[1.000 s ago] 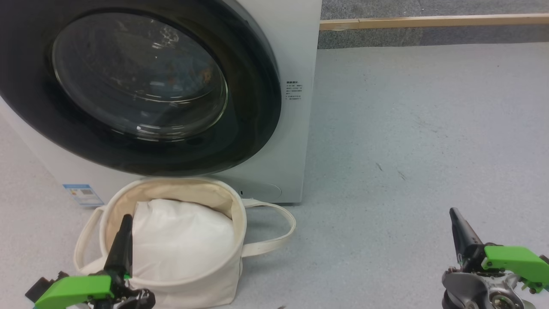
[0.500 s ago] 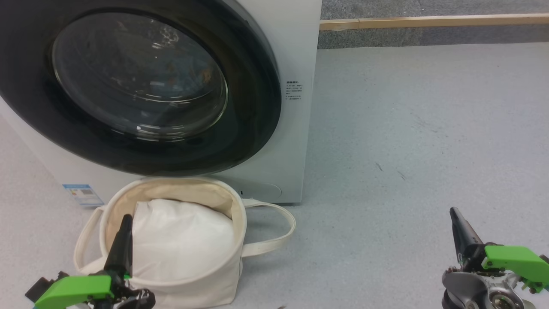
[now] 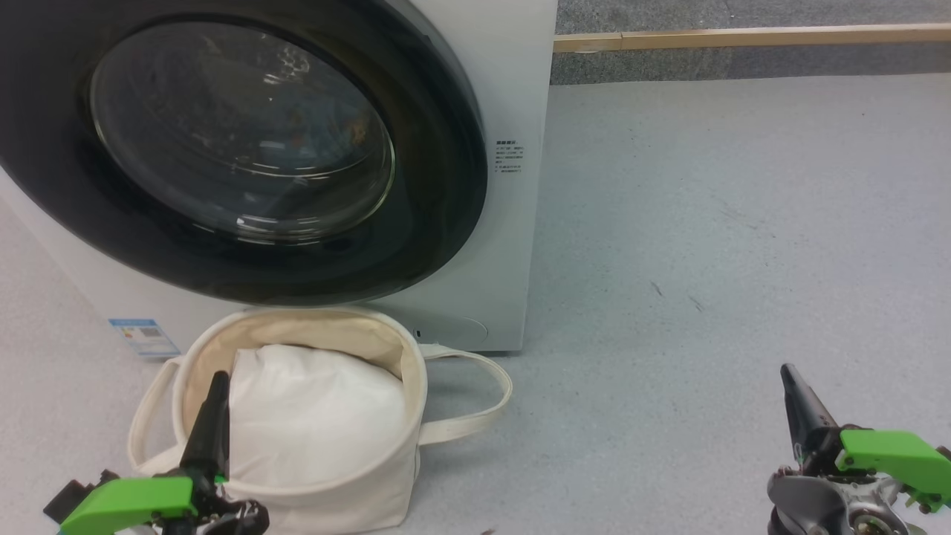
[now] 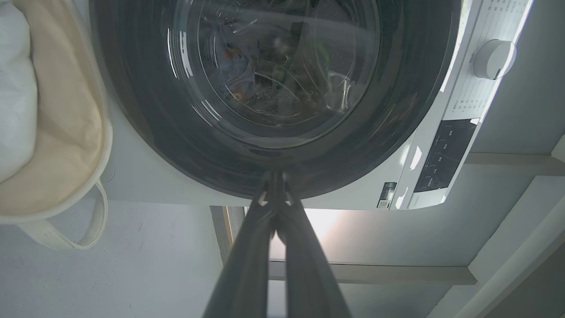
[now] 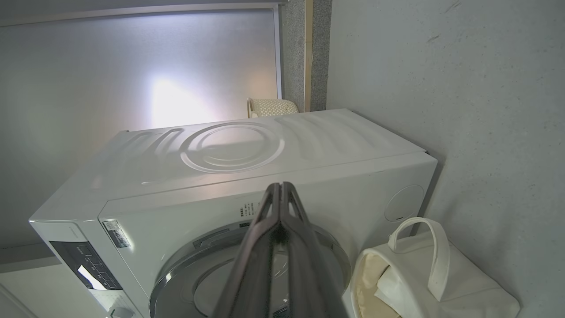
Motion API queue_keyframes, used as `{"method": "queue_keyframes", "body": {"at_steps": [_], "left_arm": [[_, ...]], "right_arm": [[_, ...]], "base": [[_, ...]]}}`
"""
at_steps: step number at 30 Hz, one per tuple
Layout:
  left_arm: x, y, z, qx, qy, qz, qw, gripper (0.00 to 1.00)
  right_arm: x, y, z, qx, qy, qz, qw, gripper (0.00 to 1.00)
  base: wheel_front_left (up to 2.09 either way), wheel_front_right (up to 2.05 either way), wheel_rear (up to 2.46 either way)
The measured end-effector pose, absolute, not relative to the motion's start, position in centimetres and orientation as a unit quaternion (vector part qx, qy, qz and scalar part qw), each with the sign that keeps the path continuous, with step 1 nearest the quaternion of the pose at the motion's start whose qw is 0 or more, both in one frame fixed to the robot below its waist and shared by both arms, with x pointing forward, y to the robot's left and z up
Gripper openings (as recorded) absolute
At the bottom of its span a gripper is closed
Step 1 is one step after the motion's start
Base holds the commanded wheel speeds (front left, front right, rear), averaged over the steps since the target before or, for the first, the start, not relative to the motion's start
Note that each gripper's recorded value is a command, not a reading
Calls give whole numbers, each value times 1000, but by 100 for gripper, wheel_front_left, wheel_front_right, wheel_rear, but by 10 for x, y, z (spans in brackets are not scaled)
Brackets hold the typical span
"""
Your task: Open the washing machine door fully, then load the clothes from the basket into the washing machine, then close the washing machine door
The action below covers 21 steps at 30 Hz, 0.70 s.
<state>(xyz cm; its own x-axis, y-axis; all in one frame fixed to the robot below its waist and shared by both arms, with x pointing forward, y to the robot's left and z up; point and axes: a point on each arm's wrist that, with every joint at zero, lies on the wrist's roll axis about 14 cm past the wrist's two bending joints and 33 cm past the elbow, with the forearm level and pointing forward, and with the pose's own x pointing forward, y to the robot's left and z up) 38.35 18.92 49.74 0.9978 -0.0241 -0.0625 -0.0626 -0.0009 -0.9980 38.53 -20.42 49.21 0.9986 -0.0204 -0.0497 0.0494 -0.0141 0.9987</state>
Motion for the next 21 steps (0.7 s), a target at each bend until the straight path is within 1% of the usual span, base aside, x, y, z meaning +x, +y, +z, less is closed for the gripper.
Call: {"method": "queue_keyframes", "body": {"at_steps": [21], "left_arm": [[384, 189, 497, -707, 31, 14, 706, 0]], "right_arm": [[384, -204, 490, 711, 13, -27, 703, 0]], "base": [[0, 0, 0]]}}
